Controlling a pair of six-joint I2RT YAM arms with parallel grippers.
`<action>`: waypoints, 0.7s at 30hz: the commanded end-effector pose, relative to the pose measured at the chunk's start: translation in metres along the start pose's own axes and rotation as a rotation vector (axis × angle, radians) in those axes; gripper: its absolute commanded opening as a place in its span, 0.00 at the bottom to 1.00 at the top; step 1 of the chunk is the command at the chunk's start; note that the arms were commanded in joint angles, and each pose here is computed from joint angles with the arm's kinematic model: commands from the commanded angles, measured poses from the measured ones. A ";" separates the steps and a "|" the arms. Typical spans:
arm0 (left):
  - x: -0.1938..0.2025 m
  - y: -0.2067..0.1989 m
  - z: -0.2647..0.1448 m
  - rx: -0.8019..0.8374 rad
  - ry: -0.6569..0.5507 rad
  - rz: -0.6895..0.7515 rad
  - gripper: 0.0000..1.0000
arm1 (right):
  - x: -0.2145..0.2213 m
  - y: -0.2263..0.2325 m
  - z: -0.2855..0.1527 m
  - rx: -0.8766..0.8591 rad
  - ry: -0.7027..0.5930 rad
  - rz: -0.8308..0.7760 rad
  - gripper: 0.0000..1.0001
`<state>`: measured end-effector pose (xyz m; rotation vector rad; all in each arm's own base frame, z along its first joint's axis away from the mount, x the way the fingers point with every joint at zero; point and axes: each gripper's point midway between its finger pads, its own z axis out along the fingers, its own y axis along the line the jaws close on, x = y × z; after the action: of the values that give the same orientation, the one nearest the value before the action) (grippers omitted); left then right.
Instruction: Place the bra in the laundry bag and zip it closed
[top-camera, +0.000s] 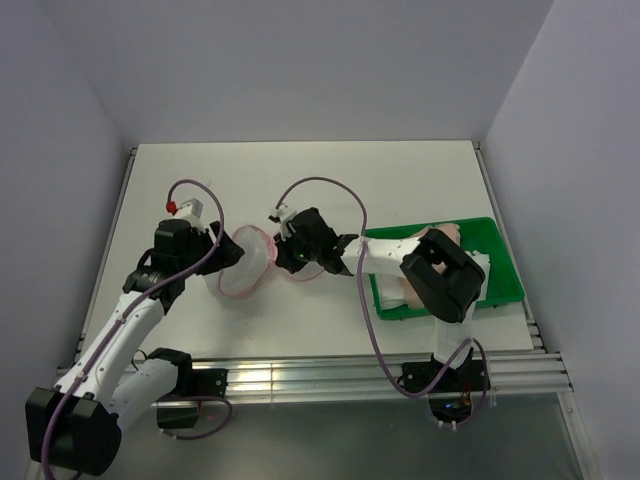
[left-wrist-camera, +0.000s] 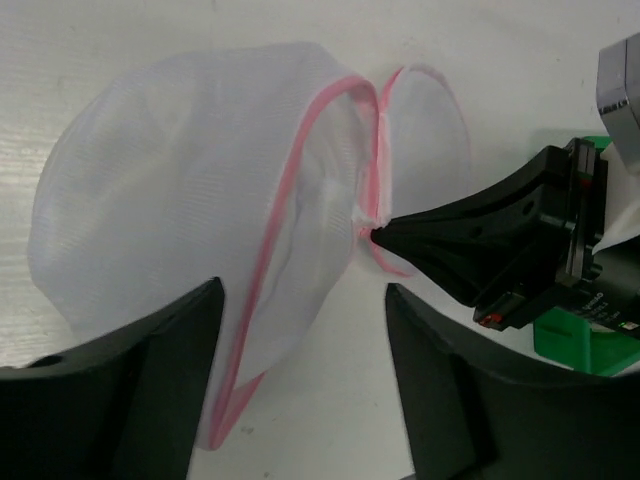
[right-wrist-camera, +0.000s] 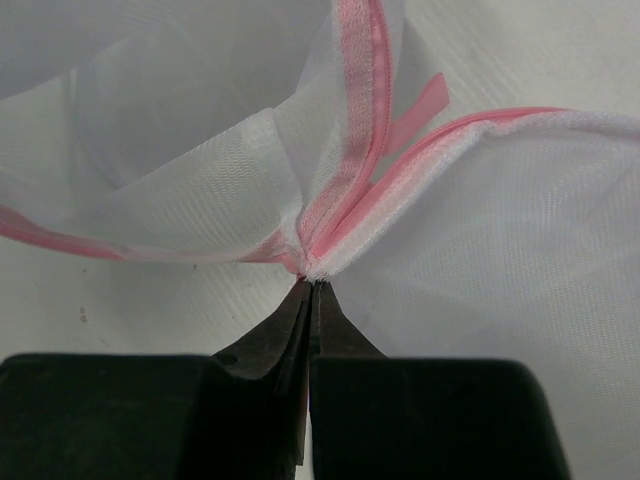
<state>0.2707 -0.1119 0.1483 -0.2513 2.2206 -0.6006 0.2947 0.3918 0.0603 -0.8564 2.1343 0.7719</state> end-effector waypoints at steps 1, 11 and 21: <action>-0.006 0.003 0.003 -0.060 -0.063 -0.042 0.65 | -0.012 0.006 -0.012 -0.030 -0.041 -0.010 0.00; 0.007 0.006 -0.002 -0.094 -0.176 -0.109 0.00 | -0.023 -0.015 -0.034 0.074 -0.081 0.159 0.52; 0.009 0.012 -0.007 -0.081 -0.251 -0.151 0.00 | -0.001 -0.103 -0.089 0.516 -0.175 0.461 0.63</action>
<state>0.2496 -0.1036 0.1237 -0.4828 2.0919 -0.5082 0.3234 0.3039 0.0884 -0.2610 2.2436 0.6125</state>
